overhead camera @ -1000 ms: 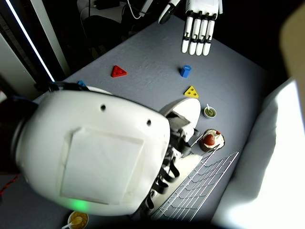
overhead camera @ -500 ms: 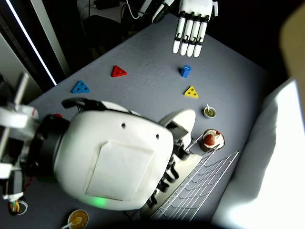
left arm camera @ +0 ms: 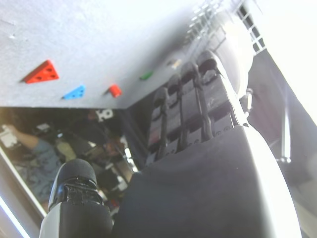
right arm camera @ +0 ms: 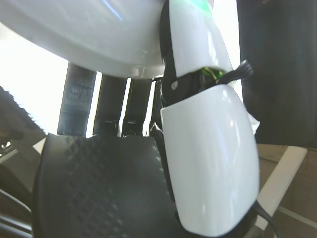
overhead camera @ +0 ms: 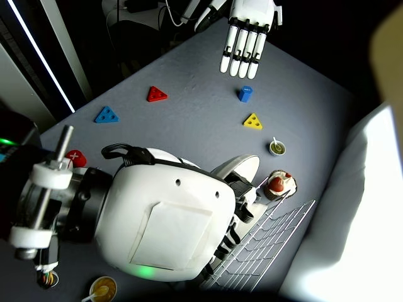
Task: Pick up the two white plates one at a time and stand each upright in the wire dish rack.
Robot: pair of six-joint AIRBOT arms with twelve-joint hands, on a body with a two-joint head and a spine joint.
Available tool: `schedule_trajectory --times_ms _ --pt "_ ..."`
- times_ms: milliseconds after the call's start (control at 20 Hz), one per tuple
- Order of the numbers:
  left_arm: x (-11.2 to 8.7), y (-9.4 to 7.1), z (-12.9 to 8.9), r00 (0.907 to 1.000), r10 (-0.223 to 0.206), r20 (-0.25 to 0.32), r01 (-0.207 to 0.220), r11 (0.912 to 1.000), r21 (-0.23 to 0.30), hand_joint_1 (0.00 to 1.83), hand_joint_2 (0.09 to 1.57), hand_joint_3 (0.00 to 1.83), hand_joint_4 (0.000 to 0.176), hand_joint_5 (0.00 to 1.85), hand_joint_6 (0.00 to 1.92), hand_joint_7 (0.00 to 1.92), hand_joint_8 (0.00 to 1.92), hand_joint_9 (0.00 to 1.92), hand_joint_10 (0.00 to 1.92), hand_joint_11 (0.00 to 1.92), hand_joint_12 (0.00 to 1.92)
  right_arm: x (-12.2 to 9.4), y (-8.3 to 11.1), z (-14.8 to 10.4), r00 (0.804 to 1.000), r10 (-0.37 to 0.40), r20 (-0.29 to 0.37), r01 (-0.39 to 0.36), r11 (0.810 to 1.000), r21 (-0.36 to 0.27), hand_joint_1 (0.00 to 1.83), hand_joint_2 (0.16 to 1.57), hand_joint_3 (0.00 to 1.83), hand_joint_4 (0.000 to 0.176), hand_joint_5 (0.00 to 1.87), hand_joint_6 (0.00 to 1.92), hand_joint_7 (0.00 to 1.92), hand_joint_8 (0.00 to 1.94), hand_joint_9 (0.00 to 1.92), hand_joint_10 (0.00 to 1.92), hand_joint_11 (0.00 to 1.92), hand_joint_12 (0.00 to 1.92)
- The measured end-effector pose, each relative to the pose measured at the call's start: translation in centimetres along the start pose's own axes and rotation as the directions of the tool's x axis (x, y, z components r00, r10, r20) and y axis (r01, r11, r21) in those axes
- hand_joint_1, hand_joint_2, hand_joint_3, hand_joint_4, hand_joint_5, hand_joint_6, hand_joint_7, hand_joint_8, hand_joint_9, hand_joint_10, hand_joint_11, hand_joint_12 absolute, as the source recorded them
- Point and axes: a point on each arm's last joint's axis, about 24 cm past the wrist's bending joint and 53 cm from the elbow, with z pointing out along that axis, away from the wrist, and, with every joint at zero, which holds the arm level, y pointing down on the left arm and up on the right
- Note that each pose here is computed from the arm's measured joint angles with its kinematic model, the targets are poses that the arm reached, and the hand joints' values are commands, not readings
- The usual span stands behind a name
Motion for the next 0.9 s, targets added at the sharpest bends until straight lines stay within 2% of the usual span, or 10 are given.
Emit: schedule_trajectory --times_ms 50,100,150,200,300,350,400,450,800,900 --pt "0.1 0.0 0.0 1.0000 0.000 -0.004 0.000 1.0000 0.001 0.00 1.06 0.00 0.000 0.13 0.00 0.13 0.00 0.14 0.00 0.15 0.01 0.2 -0.7 0.0 1.000 -0.001 -0.003 0.001 1.000 0.013 1.37 1.09 0.00 0.000 0.87 1.09 1.02 0.84 1.07 0.98 1.13 0.43" --pt "0.1 -0.1 0.0 1.0000 0.001 -0.005 -0.001 1.0000 0.005 0.00 1.06 0.00 0.000 0.12 0.00 0.12 0.00 0.14 0.00 0.14 0.00 0.5 -1.2 0.2 1.000 0.001 -0.009 -0.001 1.000 0.020 1.25 1.12 0.00 0.000 0.86 1.14 1.05 0.88 1.02 0.41 1.11 0.39" --pt "0.0 -0.2 0.0 1.0000 -0.001 -0.001 0.001 0.9999 0.010 0.00 1.06 0.00 0.000 0.13 0.00 0.14 0.01 0.15 0.00 0.14 0.00 0.7 -1.3 0.3 1.000 -0.001 -0.012 0.001 1.000 0.019 1.17 1.13 0.00 0.000 0.91 1.06 0.91 0.35 1.04 0.15 1.08 0.37" --pt "-0.1 -0.3 -0.1 1.0000 -0.002 0.003 0.002 0.9999 0.015 0.00 1.06 0.00 0.000 0.14 0.01 0.15 0.01 0.16 0.01 0.16 0.01 0.7 -1.4 0.3 1.000 -0.002 -0.013 0.003 1.000 0.017 1.16 1.12 0.00 0.000 0.96 0.99 0.92 0.13 1.03 0.06 1.05 0.35" --pt "-0.4 -0.4 -0.1 0.9999 -0.007 0.013 0.007 0.9998 0.021 0.00 1.06 0.00 0.000 0.13 0.00 0.14 0.01 0.15 0.00 0.15 0.01 1.1 -1.8 0.4 1.000 0.002 -0.019 -0.001 1.000 0.017 1.15 1.10 0.00 0.000 1.01 0.92 0.92 0.02 1.02 0.01 1.02 0.33" --pt "-0.4 -0.5 -0.1 0.9998 -0.009 0.016 0.008 0.9997 0.022 0.00 1.06 0.00 0.000 0.12 0.00 0.14 0.00 0.14 0.00 0.14 0.00 1.2 -1.9 0.4 1.000 -0.001 -0.021 0.001 1.000 0.016 1.11 1.02 0.00 0.000 0.81 0.34 0.85 0.00 0.96 0.00 0.98 0.32" --pt "-0.4 -0.5 -0.1 0.9998 -0.009 0.017 0.009 0.9997 0.025 0.00 1.06 0.00 0.000 0.13 0.00 0.15 0.01 0.15 0.00 0.15 0.00 1.2 -1.9 0.4 1.000 -0.001 -0.021 0.002 1.000 0.015 1.06 0.98 0.00 0.000 0.75 0.10 0.78 0.00 0.90 0.00 0.95 0.32" --pt "-0.4 -0.6 -0.1 0.9998 -0.009 0.017 0.009 0.9996 0.028 0.00 1.06 0.00 0.000 0.14 0.01 0.16 0.01 0.16 0.01 0.14 0.00 1.3 -2.1 0.4 1.000 -0.004 -0.022 0.005 1.000 0.018 1.04 0.98 0.00 0.000 0.72 0.02 0.73 0.00 0.85 0.00 0.91 0.32" --pt "-0.5 -1.0 -0.2 0.9998 -0.010 0.019 0.009 0.9989 0.045 0.00 1.06 0.00 0.000 0.12 0.00 0.13 0.00 0.13 0.00 0.13 0.00 1.9 -3.0 0.5 0.999 -0.008 -0.035 0.009 0.999 0.034 0.96 0.93 0.00 0.000 0.63 0.00 0.61 0.00 0.65 0.00 0.72 0.24" --pt "-0.5 -1.0 -0.2 0.9998 -0.010 0.019 0.009 0.9989 0.045 0.00 1.06 0.00 0.000 0.13 0.01 0.14 0.00 0.15 0.01 0.14 0.01 1.9 -3.0 0.5 0.999 -0.007 -0.035 0.009 0.999 0.034 0.95 0.92 0.00 0.013 0.60 0.00 0.61 0.00 0.65 0.00 0.70 0.23"
